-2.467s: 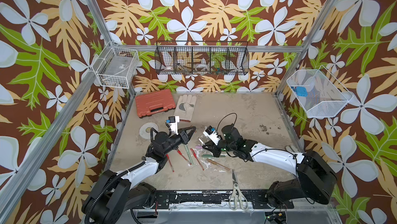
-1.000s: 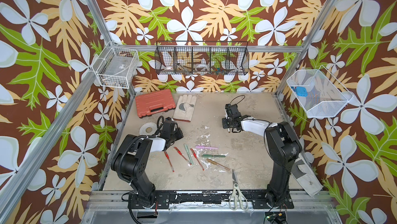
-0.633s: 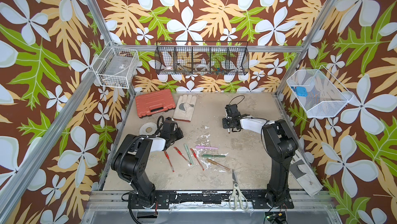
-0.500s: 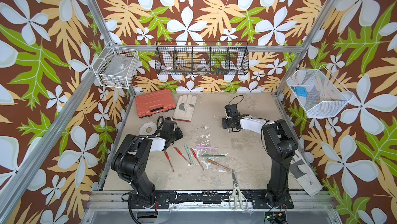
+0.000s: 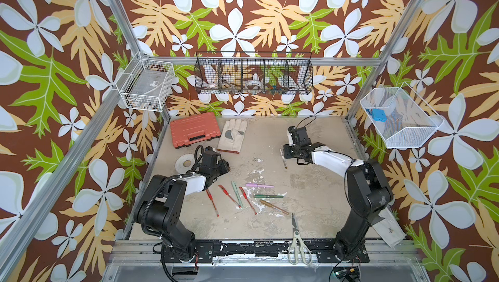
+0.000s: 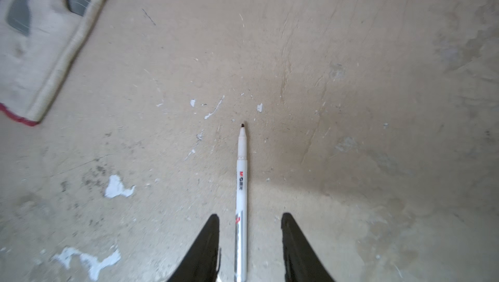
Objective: Remove pen caps from pens
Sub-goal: Place the pen cap at the middle-left of the table, then pick up the pen from the center of the table.
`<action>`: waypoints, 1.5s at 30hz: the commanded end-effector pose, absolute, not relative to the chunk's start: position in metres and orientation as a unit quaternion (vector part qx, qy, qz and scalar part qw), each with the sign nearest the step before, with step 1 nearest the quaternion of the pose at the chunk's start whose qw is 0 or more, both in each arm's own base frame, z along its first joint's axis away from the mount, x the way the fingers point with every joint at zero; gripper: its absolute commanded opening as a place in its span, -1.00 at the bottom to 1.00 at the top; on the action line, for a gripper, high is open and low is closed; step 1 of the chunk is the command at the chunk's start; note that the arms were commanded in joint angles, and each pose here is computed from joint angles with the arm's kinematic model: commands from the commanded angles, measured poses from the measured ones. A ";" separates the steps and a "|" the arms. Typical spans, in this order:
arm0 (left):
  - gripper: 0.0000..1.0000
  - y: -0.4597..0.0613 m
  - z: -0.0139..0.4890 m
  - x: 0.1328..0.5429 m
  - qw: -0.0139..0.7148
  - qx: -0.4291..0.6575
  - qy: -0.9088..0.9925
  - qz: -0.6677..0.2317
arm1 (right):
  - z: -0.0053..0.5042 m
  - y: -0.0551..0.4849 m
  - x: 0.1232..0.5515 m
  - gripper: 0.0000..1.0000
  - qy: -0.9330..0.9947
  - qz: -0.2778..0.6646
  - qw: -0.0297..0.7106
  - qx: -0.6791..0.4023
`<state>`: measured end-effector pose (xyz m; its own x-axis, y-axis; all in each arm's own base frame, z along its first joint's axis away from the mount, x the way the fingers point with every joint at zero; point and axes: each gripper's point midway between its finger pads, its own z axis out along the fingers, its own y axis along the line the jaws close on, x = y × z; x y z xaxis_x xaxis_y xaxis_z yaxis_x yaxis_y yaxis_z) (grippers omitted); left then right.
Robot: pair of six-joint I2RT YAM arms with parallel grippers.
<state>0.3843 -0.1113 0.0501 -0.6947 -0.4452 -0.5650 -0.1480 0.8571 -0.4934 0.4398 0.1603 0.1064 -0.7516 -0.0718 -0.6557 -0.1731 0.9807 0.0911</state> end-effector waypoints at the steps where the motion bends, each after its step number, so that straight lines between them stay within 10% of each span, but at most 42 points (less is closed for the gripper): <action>1: -0.08 -0.109 0.065 0.383 0.374 -0.164 0.888 -0.214 | 0.135 0.165 0.428 -0.13 0.916 0.094 0.380 -0.089; 13: 0.15 -0.182 0.181 0.334 0.507 -0.032 0.796 -0.330 | 0.203 0.200 0.334 0.02 0.846 0.172 0.462 -0.204; 23: 0.14 -0.201 0.156 0.309 0.398 -0.043 0.836 -0.375 | 0.166 0.265 0.275 0.04 0.794 0.153 0.428 -0.403; 45: 0.27 -0.199 0.112 0.271 0.310 -0.055 0.869 -0.382 | 0.058 0.303 0.284 -0.05 0.787 0.129 0.265 -0.542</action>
